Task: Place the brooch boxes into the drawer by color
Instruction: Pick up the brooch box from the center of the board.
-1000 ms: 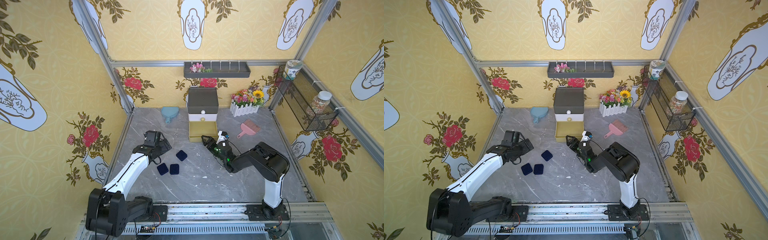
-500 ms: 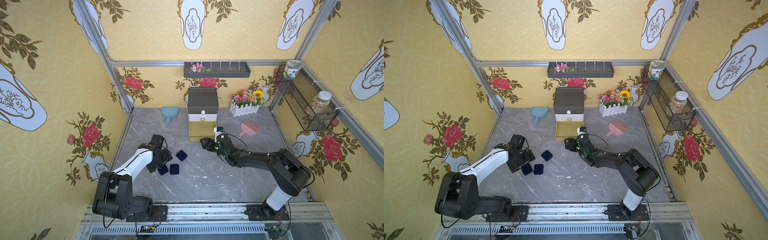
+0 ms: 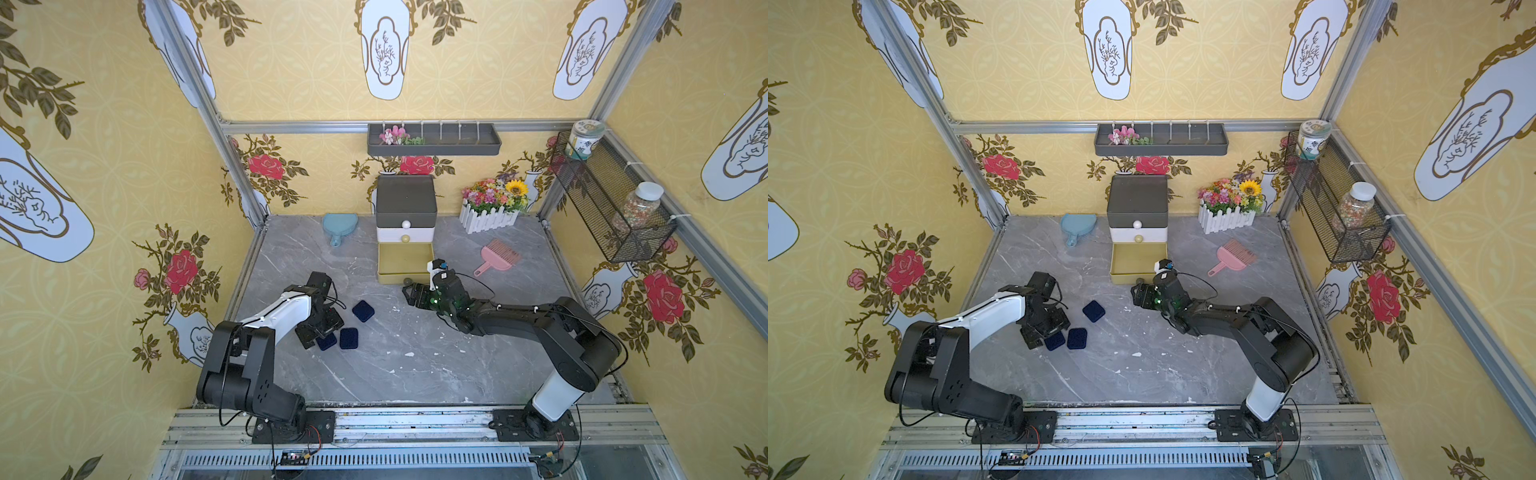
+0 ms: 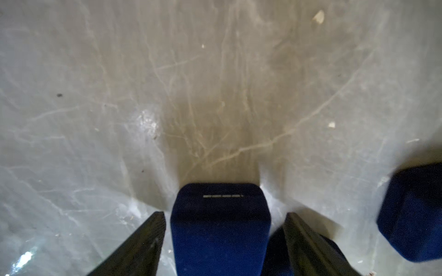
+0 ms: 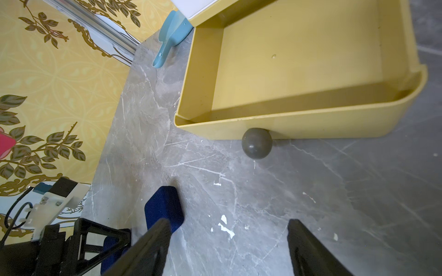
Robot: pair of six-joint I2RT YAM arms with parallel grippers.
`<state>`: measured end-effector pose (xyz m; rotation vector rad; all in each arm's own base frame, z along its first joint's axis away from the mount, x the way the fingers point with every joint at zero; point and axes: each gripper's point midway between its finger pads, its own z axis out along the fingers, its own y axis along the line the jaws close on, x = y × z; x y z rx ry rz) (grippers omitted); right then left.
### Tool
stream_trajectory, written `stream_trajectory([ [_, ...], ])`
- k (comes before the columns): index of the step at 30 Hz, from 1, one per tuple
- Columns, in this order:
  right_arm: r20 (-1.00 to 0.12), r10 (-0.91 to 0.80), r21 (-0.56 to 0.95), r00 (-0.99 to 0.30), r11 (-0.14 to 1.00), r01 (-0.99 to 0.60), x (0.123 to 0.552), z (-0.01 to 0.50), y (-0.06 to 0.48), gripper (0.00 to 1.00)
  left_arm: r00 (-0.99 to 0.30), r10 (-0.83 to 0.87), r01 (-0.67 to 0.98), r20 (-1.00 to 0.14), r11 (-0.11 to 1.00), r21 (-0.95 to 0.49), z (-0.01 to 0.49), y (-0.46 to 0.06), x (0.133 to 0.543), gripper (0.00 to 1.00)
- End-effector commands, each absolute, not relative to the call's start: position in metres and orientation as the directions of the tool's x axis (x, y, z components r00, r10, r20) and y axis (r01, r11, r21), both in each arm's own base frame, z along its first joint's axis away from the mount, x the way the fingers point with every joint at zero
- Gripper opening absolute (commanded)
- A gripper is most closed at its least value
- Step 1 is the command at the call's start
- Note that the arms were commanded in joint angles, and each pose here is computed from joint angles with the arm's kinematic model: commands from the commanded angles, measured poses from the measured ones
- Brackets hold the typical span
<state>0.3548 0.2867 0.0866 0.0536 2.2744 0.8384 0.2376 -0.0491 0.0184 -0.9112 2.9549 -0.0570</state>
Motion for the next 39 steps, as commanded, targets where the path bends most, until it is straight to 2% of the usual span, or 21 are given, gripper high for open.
stream_trajectory([
  [1, -0.614, 0.263, 0.58, -0.745, 0.79, -0.2, 0.355, 0.091, 0.286, 0.8, -0.825, -0.564, -0.562, -0.038, 0.826, -0.039, 0.016, -0.047, 0.237, 0.77],
  [3, -0.612, 0.259, 0.577, -0.748, 0.792, -0.197, 0.354, 0.09, 0.285, 0.8, -0.827, -0.561, -0.56, -0.04, 0.827, -0.045, 0.017, -0.048, 0.237, 0.67],
  [5, -0.612, 0.259, 0.577, -0.747, 0.793, -0.198, 0.355, 0.09, 0.285, 0.8, -0.828, -0.559, -0.557, -0.041, 0.829, -0.047, 0.016, -0.048, 0.238, 0.64],
  [7, -0.611, 0.256, 0.575, -0.749, 0.794, -0.197, 0.354, 0.09, 0.285, 0.8, -0.831, -0.555, -0.553, -0.04, 0.832, -0.052, 0.016, -0.049, 0.239, 0.56],
  [15, -0.636, 0.245, 0.553, -0.732, 0.806, -0.211, 0.348, 0.103, 0.277, 0.8, -0.846, -0.532, -0.523, -0.044, 0.843, -0.126, 0.028, -0.061, 0.245, 0.55],
  [23, -0.668, 0.236, 0.631, -0.705, 0.683, -0.369, 0.331, 0.142, 0.301, 0.81, -0.839, -0.513, -0.414, -0.181, 0.818, -0.4, 0.116, -0.096, 0.293, 0.56],
  [30, -0.71, 0.22, 0.648, -0.668, 0.575, -0.5, 0.306, 0.187, 0.337, 0.8, -0.835, -0.485, -0.309, -0.259, 0.803, -0.509, 0.169, -0.128, 0.32, 0.56],
  [39, -0.732, 0.191, 0.642, -0.654, 0.513, -0.569, 0.292, 0.212, 0.384, 0.66, -0.842, -0.468, -0.239, -0.268, 0.769, -0.593, 0.186, -0.157, 0.328, 0.56],
])
